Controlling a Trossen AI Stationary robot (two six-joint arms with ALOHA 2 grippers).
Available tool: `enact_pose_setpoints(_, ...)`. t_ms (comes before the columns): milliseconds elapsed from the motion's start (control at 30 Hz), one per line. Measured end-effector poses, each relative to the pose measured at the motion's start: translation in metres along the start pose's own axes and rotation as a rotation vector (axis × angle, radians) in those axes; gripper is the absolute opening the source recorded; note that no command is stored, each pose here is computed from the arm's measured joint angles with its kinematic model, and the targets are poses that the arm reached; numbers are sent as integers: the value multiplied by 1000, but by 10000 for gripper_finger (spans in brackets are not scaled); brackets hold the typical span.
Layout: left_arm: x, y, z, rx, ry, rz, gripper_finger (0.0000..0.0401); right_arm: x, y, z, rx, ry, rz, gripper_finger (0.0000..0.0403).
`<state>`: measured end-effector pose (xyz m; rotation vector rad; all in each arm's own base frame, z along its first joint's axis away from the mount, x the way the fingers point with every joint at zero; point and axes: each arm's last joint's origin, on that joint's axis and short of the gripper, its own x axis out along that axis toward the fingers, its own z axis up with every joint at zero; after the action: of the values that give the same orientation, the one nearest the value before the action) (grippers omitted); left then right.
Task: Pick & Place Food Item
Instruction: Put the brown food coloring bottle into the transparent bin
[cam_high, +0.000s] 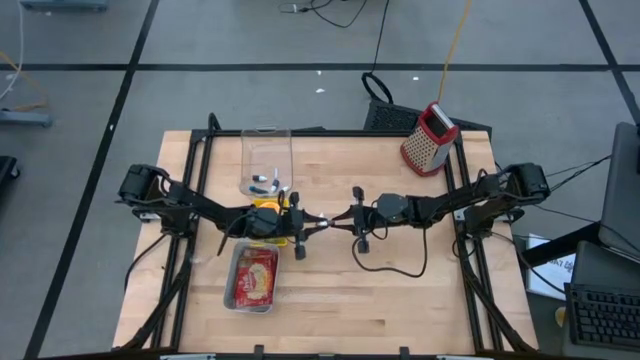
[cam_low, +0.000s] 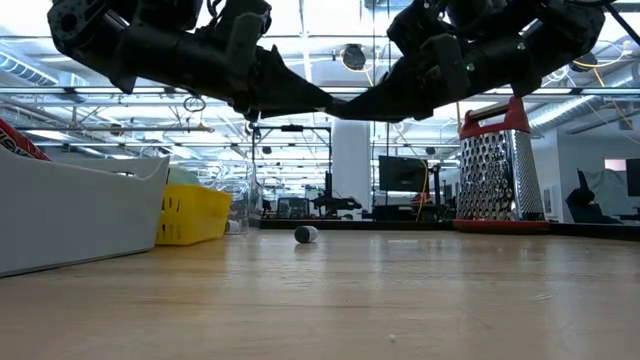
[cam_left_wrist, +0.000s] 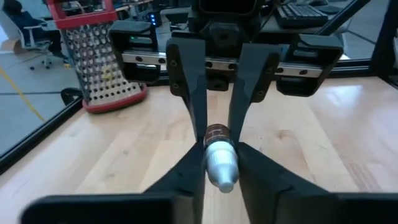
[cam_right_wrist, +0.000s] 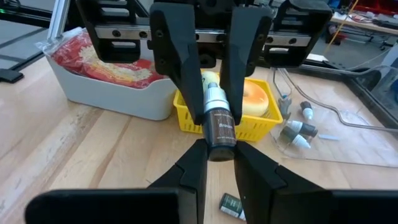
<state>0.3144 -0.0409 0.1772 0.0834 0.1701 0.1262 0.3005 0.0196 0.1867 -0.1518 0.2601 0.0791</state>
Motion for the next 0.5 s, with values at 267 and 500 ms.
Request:
enact_pose_setpoints(267, -1, 1, 1, 3, -3, 18, 52, 0, 0, -1, 31, 5, 0, 72)
enact_pose_setpoints(500, -12, 9, 20, 41, -32, 144, 58, -1, 3, -5, 89, 56, 36, 126)
